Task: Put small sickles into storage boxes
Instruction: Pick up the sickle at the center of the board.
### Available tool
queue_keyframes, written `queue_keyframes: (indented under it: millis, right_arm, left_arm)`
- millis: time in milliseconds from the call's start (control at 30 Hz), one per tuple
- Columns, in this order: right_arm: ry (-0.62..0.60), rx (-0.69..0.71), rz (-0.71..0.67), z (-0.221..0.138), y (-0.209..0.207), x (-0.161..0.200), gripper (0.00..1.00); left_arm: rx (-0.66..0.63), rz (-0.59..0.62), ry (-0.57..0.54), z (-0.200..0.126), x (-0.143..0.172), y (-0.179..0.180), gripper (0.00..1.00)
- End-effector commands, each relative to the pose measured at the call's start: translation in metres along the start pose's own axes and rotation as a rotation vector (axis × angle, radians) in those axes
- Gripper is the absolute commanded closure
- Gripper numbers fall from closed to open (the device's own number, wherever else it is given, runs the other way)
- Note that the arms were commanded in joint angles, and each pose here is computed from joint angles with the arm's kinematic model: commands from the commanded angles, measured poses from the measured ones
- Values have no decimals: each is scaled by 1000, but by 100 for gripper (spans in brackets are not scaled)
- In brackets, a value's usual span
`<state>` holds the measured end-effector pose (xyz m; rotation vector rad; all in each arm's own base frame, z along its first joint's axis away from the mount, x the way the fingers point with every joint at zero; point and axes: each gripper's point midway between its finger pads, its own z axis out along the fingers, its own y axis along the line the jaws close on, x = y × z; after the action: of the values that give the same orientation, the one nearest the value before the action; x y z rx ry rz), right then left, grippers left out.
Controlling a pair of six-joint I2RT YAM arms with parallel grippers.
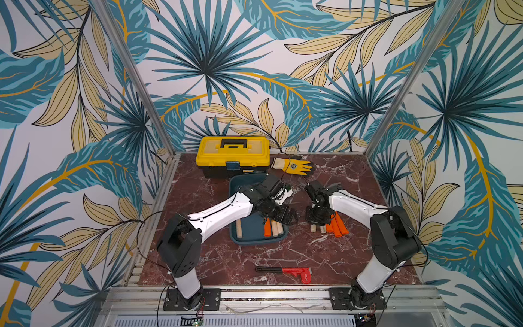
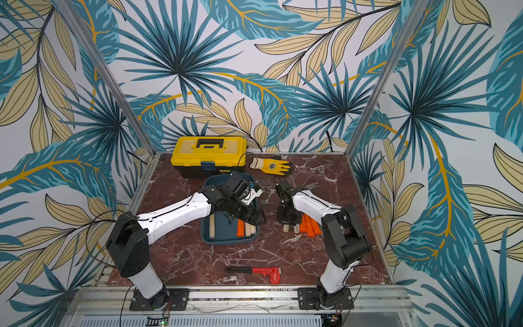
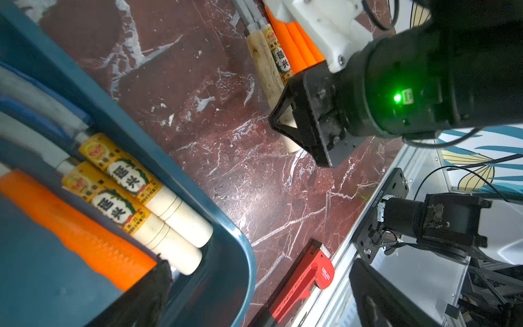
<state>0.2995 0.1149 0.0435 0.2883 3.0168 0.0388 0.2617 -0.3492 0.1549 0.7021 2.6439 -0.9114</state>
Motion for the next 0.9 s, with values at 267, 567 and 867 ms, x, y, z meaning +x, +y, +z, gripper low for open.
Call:
queue_keyframes:
  millis: [267, 567, 867]
  right_arm:
    - [-41, -39, -22, -33, 15, 10, 100]
    - [-78, -51, -71, -52, 34, 22, 100]
    - [-118, -65, -105, -73, 51, 35, 100]
  left_arm:
    - [-20, -36, -84, -24, 20, -1, 1]
    - [-56, -71, -131, -46, 47, 8, 1]
    - [-63, -106, -188, -72, 76, 16, 1]
